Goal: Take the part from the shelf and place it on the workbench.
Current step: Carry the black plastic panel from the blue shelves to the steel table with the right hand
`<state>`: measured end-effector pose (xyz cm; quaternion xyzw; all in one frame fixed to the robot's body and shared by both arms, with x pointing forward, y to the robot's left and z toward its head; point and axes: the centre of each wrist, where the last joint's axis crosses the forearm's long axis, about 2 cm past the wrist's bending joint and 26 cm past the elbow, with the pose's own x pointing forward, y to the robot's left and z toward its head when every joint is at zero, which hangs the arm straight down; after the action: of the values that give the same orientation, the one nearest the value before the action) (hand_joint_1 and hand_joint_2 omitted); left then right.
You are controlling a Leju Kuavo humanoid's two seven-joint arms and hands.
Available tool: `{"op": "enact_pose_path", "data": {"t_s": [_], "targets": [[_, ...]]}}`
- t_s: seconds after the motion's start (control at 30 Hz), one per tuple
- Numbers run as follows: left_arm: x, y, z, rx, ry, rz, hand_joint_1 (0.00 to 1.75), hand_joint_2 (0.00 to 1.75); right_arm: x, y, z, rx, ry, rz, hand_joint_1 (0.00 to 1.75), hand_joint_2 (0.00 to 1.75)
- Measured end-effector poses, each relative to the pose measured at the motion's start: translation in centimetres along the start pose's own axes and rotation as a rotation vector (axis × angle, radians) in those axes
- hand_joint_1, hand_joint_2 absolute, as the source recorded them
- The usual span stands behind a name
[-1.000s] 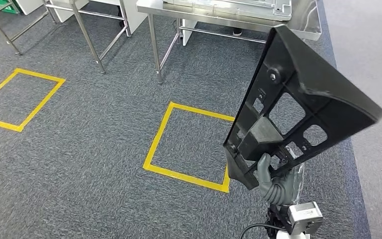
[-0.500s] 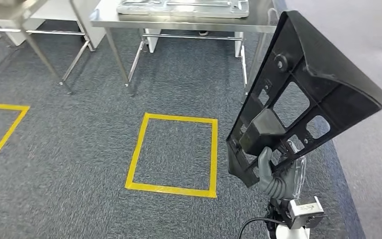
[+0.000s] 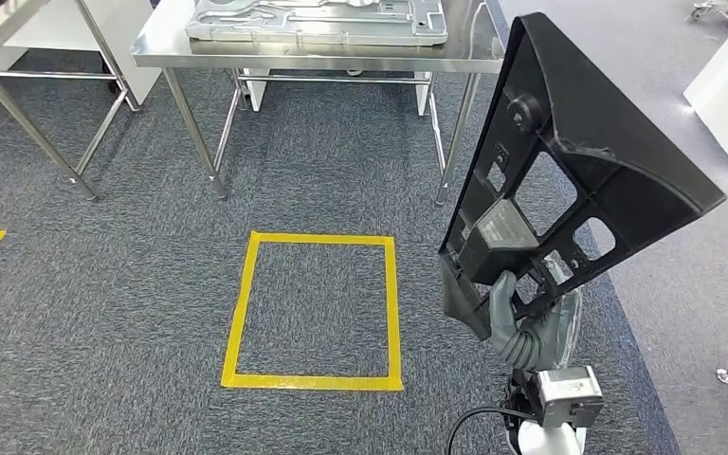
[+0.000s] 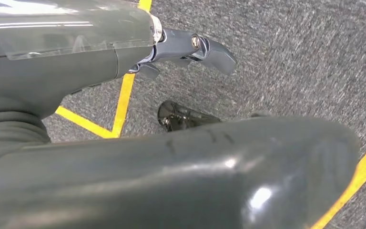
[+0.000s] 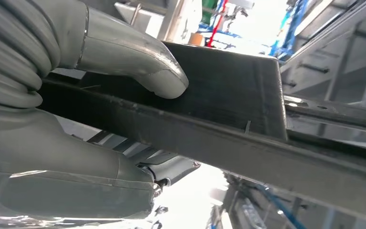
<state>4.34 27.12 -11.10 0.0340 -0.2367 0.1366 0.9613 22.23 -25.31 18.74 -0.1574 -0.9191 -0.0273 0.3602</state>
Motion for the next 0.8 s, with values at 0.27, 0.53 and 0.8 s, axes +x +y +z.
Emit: {"op": "enact_pose_path", "data": {"t_s": [0.27,0.53,0.8], "targets": [[0.0,0.0,0.0,-0.003,0.009,-0.004,0.0,0.0,-0.5,0.3,0.3,0.056,0.057,-0.012,1.75,1.75],[-0.1,0.2,0.0,0.012,0.019,0.006,0.0,0.0,-1.1,1.1,0.8,0.085,0.118,0.066,1.75,1.75],[-0.3,0.4,0.1,0.023,0.024,0.007,0.0,0.0,-1.7,1.5,1.5,0.092,0.156,0.058,1.75,1.75]]}}
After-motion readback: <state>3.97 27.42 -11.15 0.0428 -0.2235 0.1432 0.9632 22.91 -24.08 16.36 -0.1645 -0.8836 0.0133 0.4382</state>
